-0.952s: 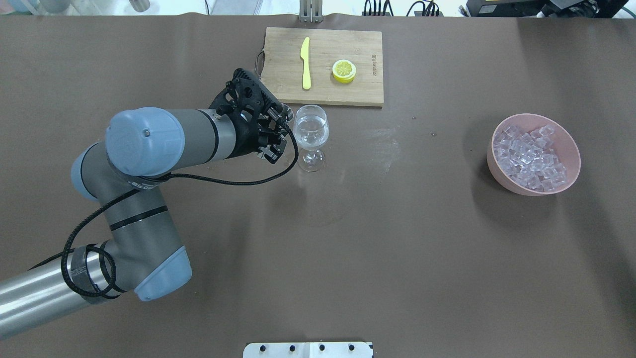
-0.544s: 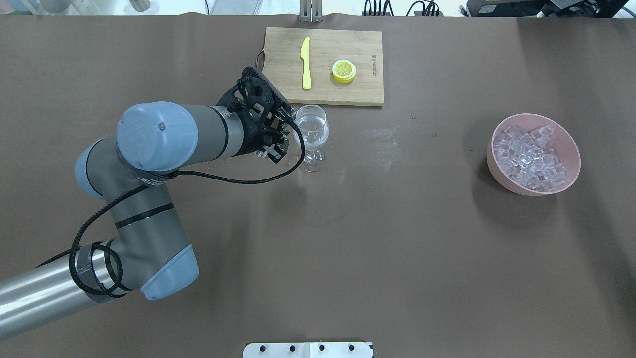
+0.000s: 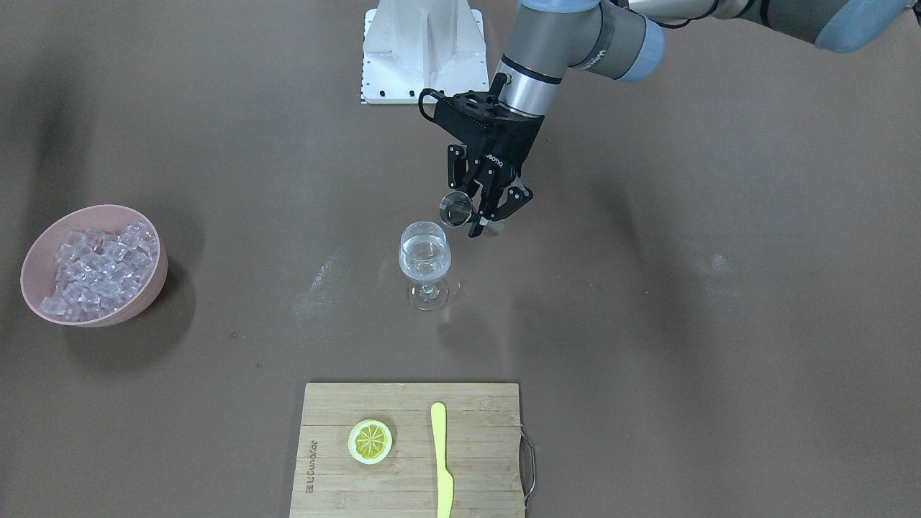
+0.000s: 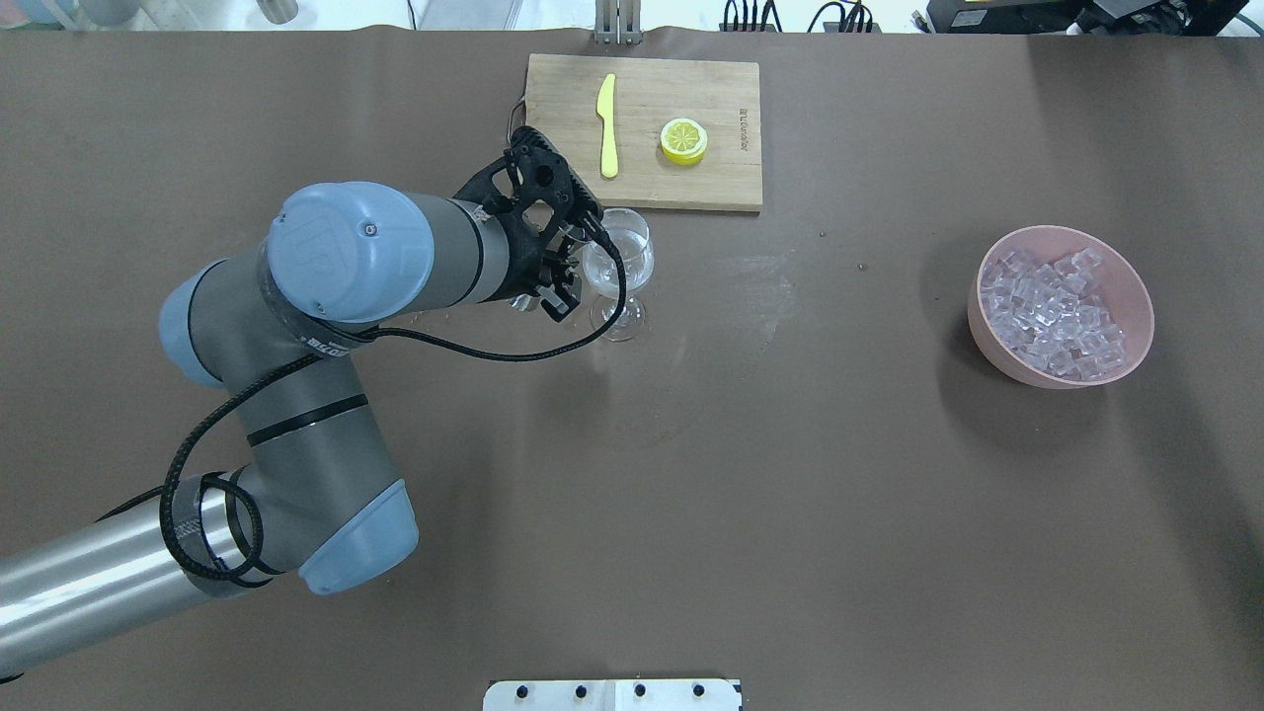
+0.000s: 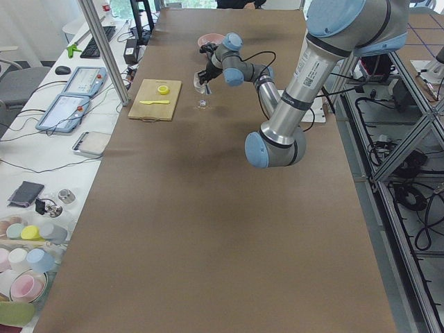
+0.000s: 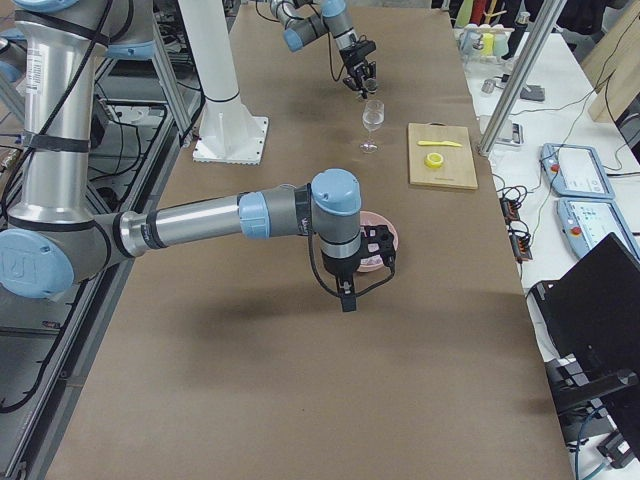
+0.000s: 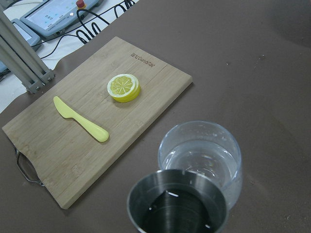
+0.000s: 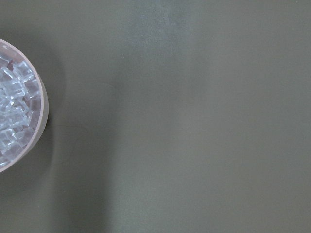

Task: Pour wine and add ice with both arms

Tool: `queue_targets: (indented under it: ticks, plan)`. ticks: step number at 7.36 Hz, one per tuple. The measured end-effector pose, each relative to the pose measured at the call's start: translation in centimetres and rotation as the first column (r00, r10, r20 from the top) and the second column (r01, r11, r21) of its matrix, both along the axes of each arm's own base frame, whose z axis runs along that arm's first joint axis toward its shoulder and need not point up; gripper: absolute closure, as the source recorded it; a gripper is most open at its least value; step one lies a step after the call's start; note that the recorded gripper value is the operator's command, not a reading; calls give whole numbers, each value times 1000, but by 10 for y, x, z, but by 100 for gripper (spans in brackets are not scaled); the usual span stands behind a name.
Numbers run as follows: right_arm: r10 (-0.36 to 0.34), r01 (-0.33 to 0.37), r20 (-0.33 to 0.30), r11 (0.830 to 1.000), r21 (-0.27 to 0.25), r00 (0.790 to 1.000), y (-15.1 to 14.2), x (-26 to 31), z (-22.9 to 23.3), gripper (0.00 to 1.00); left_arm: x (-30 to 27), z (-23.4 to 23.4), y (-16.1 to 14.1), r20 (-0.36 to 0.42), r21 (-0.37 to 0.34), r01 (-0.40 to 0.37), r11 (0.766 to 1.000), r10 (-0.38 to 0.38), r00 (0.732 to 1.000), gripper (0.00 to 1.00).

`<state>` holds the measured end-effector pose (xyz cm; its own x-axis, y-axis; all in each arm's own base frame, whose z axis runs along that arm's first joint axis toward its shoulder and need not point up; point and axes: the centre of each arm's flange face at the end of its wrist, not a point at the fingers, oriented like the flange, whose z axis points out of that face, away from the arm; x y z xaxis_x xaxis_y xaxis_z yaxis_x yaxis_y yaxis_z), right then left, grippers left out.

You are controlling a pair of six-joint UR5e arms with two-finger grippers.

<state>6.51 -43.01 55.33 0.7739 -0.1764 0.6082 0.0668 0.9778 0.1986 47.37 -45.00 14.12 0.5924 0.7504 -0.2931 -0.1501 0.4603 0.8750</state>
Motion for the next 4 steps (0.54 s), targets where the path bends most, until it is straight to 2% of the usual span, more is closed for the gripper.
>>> queue_targets:
  ticks: [4]
  plan:
    - [0, 0, 1, 1000, -3, 1000, 0, 0, 1, 0, 4, -30, -3, 93, -18, -12, 1000, 14, 996, 100]
